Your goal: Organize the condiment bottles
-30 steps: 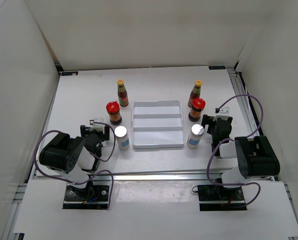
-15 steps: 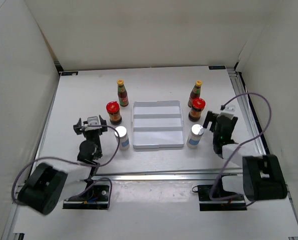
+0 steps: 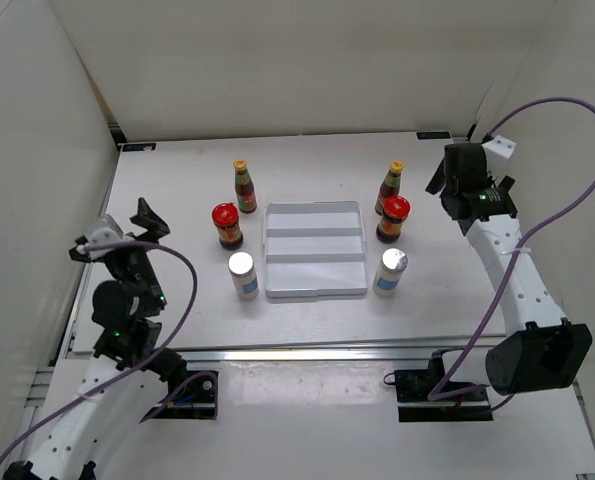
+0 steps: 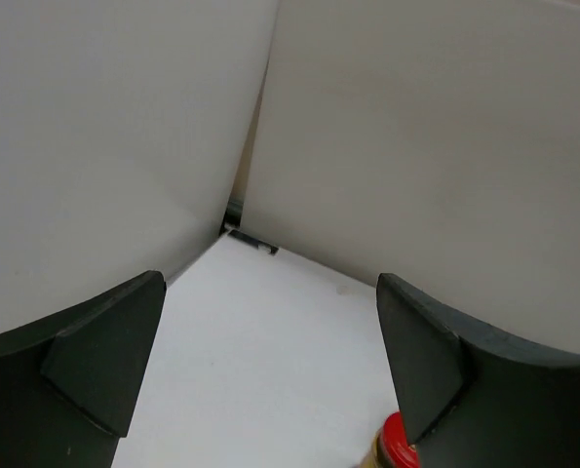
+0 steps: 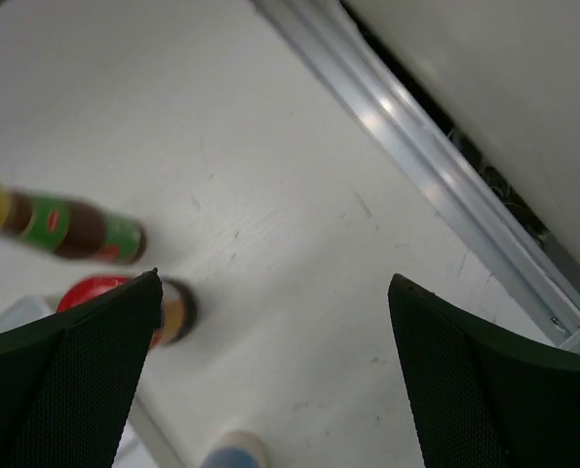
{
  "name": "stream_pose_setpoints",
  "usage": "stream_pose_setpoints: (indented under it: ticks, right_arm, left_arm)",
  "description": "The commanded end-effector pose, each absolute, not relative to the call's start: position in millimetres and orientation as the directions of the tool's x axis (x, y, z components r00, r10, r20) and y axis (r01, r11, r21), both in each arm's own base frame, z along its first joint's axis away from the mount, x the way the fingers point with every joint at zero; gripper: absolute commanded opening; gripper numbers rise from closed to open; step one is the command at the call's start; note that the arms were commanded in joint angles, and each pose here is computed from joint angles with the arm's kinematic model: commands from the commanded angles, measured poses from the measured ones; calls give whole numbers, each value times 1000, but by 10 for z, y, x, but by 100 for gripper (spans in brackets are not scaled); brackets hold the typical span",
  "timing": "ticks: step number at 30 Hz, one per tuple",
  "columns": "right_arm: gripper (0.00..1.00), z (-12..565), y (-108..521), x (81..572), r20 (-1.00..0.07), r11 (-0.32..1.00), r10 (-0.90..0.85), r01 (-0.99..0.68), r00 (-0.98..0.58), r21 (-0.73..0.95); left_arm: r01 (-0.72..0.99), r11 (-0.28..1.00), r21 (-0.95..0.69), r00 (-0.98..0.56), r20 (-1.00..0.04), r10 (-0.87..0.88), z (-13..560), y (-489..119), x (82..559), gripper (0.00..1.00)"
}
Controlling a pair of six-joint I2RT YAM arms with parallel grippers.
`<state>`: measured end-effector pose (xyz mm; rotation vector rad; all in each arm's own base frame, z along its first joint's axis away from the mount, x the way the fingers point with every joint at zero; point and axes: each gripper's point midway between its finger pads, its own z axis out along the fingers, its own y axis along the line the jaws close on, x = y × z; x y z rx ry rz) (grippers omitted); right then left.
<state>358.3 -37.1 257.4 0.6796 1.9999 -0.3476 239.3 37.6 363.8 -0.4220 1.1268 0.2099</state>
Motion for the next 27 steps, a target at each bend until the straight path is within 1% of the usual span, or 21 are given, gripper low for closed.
stream_pose_setpoints:
  ticks: [1,2,3,4,5,6,7,8,11,12,16,17,18,19,22,24,27]
  right_arm:
    - [100,2586,96,3257,-787,922,264,386,-558,36]
    - [100,2636,236,3222,-782,940,269,330,-563,86]
    - [100,2664,284,3168,-782,949,263,295,-566,106]
    - [100,2753,366,3088,-797,963,246,234,-551,136]
    - [100,2813,436,3039,-801,970,238,185,-550,160]
    - [100,2880,535,3009,-805,974,226,122,-548,191]
    - [100,2964,782,2895,-797,965,204,-21,-569,262]
    - [100,3000,882,2836,-799,956,175,-94,-575,277]
    - [100,3088,1065,2622,-790,918,156,-207,-593,337]
    - [100,3112,1071,2566,-793,916,137,-229,-593,330]
    - [100,3001,842,2397,-788,956,81,-177,-610,235]
    - [100,2978,851,2367,-782,954,66,-191,-620,231]
    - [100,3005,924,2317,-787,938,41,-247,-616,242]
    - [100,2992,985,2325,-790,925,27,-284,-612,251]
    - [100,2939,1000,2356,-792,924,46,-276,-609,266]
    - [100,2788,995,2472,-759,934,27,-254,-651,251]
    - [100,2498,1052,2573,-709,935,6,-247,-706,254]
  left_arm:
    - [-498,852,-163,108,-986,-125,3239,492,2294,100]
    - [-496,838,-226,113,-974,-196,3330,484,2250,100]
    - [-522,834,-179,34,-981,-189,3166,498,2216,100]
    - [-527,831,-181,22,-980,-200,3115,484,2229,100]
    - [-527,819,-227,42,-969,-242,3078,462,2248,100]
    - [-490,839,-235,23,-966,-257,3025,377,2291,100]
    - [-445,875,-191,-29,-974,-227,2975,282,2351,100]
    - [-344,932,-112,-93,-984,-152,2952,121,2427,100]
    - [-242,968,-64,-147,-984,-102,2862,-71,2510,100]
    - [-242,968,-67,-143,-984,-104,2851,-78,2523,100]
    - [-301,952,-57,-148,-983,-106,2744,-26,2595,100]
    - [-303,951,-58,-156,-982,-109,2692,-29,2597,100]
    - [-294,952,-79,-145,-981,-126,2710,-56,2611,100]
    - [-253,963,-91,-149,-980,-131,2683,-139,2640,100]
    - [-197,973,-118,-137,-980,-147,2709,-234,2644,100]
    - [-185,975,-125,-128,-980,-150,2736,-254,2624,100]
    - [-99,983,-152,-103,-981,-162,2819,-355,2542,100]
